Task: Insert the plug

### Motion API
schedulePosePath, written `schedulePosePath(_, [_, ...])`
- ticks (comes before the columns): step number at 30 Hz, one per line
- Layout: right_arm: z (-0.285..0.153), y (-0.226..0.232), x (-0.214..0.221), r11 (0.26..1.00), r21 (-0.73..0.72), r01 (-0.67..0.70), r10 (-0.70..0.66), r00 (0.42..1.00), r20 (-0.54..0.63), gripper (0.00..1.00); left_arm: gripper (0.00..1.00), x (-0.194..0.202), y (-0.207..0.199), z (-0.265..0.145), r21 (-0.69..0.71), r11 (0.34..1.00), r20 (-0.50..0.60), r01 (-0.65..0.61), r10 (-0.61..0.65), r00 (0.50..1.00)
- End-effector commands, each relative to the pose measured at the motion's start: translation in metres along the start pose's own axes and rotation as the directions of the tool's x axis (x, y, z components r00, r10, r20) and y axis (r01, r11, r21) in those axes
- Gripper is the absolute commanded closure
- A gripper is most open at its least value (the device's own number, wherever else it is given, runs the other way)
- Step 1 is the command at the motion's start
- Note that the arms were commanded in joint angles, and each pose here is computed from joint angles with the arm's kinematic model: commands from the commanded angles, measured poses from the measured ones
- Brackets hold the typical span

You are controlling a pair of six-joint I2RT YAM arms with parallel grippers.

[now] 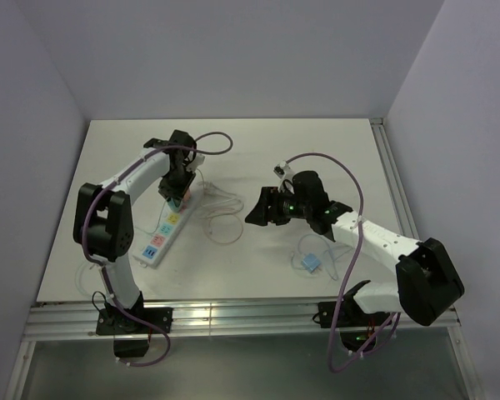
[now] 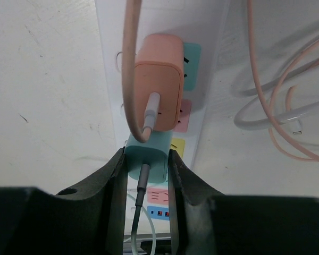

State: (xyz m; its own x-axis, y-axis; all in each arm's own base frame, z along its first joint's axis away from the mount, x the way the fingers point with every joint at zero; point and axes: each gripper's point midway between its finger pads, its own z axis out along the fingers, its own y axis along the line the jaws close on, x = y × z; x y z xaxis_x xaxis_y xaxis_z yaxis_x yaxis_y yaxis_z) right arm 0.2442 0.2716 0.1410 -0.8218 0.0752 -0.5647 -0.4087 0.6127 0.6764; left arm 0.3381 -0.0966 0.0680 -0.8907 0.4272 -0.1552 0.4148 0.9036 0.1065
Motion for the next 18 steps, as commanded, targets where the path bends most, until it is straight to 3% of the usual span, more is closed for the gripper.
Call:
schedulePosePath(1, [0.002,0.009,-0.019,0.999,-0.025,0.022,-0.021,0.999,0.036,0.25,1.00,0.042,-0.030,0.066,0.087,0.996,-0.187,-0.020,0.036,0.982])
schedulePosePath(8, [0.016,0.018,-0.018,0.999,-0.052,-0.002,0.002,1.000,0.011,0.26,1.00,0.060,-0.017,0.076,-0.034,0.998,-0.220,-0.049,0.040,0.975])
schedulePosePath(12, [0.014,0.021,-0.021,0.999,-0.048,0.004,-0.003,1.000,0.024,0.26,1.00,0.065,-0.033,0.087,0.008,0.997,-0.220,-0.082,0.082,0.972])
schedulePosePath(18, [0.008,0.023,-0.024,0.999,-0.040,0.015,-0.014,0.999,0.035,0.26,1.00,0.057,-0.014,0.098,0.026,1.000,-0.245,-0.015,0.021,0.969])
